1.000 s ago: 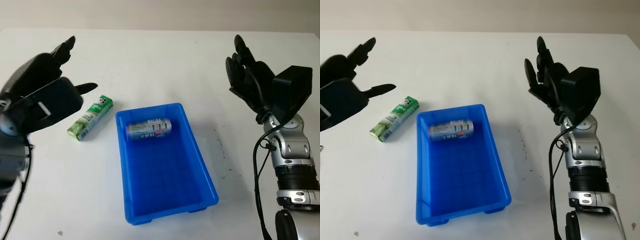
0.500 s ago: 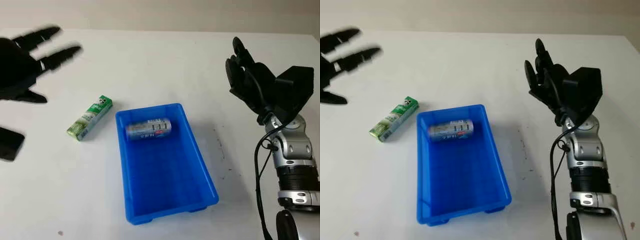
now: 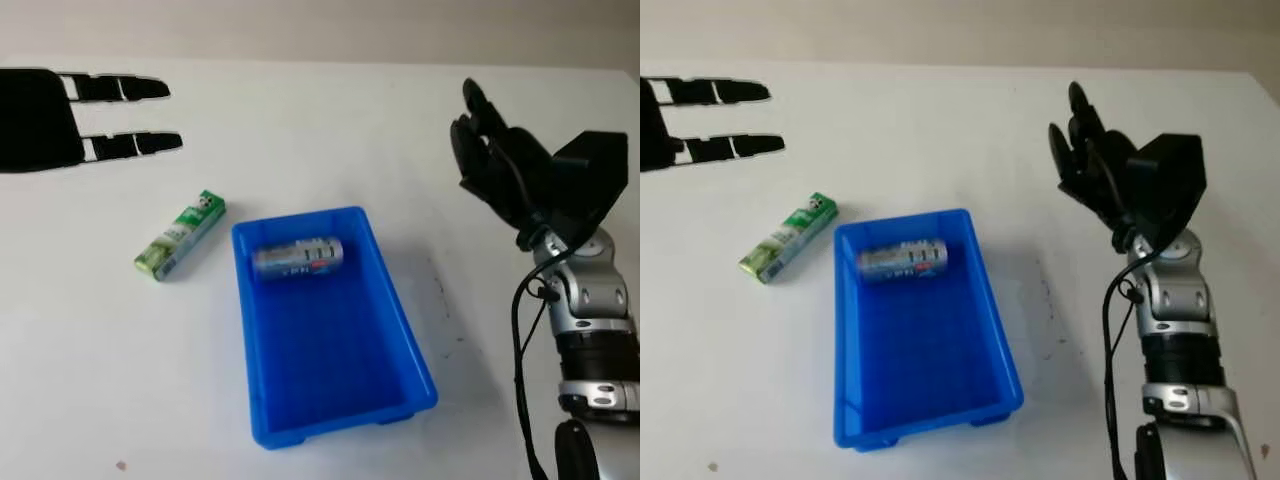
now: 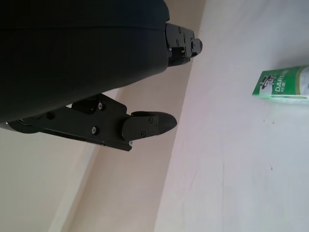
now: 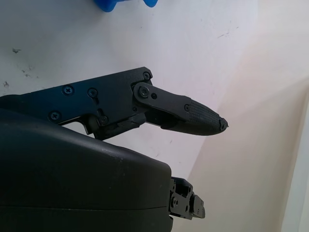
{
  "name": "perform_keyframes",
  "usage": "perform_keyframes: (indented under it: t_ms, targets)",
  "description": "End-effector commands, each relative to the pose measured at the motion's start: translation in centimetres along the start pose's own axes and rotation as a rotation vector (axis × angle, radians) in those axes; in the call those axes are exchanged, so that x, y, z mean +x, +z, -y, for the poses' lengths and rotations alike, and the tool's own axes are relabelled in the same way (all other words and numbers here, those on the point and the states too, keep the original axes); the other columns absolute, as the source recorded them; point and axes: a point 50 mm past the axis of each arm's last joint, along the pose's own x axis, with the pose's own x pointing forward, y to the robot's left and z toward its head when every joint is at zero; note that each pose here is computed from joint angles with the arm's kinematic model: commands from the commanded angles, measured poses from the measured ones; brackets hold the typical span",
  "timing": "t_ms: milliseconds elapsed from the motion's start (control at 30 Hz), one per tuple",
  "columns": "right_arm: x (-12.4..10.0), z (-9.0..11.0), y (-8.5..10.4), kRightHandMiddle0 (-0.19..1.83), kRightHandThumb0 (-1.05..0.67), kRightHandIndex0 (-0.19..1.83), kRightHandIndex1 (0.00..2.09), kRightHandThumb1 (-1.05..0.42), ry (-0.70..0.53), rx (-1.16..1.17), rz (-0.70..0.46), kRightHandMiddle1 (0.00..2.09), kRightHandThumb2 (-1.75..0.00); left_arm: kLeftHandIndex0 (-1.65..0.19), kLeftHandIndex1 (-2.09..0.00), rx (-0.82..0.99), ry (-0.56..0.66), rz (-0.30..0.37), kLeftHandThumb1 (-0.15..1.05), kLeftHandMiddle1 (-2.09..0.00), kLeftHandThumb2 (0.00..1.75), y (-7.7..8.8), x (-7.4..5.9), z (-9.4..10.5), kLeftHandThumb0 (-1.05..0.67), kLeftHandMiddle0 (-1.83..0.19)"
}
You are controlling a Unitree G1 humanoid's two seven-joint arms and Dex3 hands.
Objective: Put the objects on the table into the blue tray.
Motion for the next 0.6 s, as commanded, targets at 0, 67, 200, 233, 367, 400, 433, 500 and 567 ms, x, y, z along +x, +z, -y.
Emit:
perform_keyframes:
  t_ms: [0, 67, 200, 233, 367, 400, 433, 500, 567]
  targets:
    - [-0.1, 0.1, -0.2, -0.19, -0.55, -0.19, 0.00, -1.05, -0.007, 0.004, 0.003, 0.00, -0.68, 0.02, -0.06, 0.034, -0.004, 0.009, 1.05, -0.05, 0.44, -1.2, 0.2, -0.4, -0.11, -0.02]
    - [-0.1, 0.0, -0.3, -0.19, -0.55, -0.19, 0.00, -1.05, -0.008, 0.002, 0.002, 0.00, -0.69, 0.01, -0.06, 0.027, 0.009, 0.028, 1.05, -0.06, 0.42, -1.3, 0.8, -0.6, -0.10, -0.03]
    - [-0.1, 0.0, -0.4, -0.19, -0.56, -0.19, 0.00, -1.05, -0.008, 0.007, 0.005, 0.00, -0.70, 0.00, -0.07, 0.046, 0.016, 0.076, 1.05, -0.05, 0.39, -1.4, 2.4, -0.8, -0.12, -0.02]
    - [-0.1, 0.0, -0.5, -0.19, -0.56, -0.19, 0.00, -1.05, -0.009, 0.009, 0.005, 0.00, -0.70, -0.01, -0.07, 0.048, 0.022, 0.083, 1.05, -0.05, 0.38, -1.4, 2.7, -0.8, -0.12, -0.01]
    - [-0.2, 0.3, -0.7, -0.19, -0.58, -0.19, 0.00, -1.05, -0.010, 0.018, 0.005, 0.00, -0.67, -0.03, -0.09, 0.019, 0.044, 0.133, 1.05, -0.06, 0.33, -1.0, 4.3, -1.1, -0.15, -0.03]
    - [-0.2, 0.3, -0.7, -0.19, -0.58, -0.19, 0.00, -1.05, -0.012, 0.024, 0.002, 0.00, -0.66, -0.03, -0.09, 0.010, 0.042, 0.144, 1.05, -0.06, 0.33, -0.7, 4.7, -1.1, -0.21, -0.04]
    - [-0.2, 0.3, -0.7, -0.19, -0.58, -0.19, 0.00, -1.05, -0.014, 0.026, 0.001, 0.00, -0.66, -0.02, -0.08, 0.000, 0.044, 0.152, 1.05, -0.06, 0.33, -0.4, 5.0, -1.0, -0.23, -0.04]
    - [-0.3, 0.4, -0.8, -0.19, -0.58, -0.19, 0.00, -1.05, -0.017, 0.024, 0.000, 0.00, -0.66, 0.03, -0.05, -0.023, 0.023, 0.182, 1.05, -0.05, 0.38, 0.2, 5.5, -0.8, -0.18, -0.02]
    - [-0.4, 0.4, -0.8, -0.19, -0.58, -0.19, 0.00, -1.05, -0.023, 0.024, 0.000, 0.00, -0.65, 0.05, -0.04, -0.040, 0.010, 0.211, 1.05, -0.04, 0.43, 0.7, 5.9, -0.7, -0.15, 0.00]
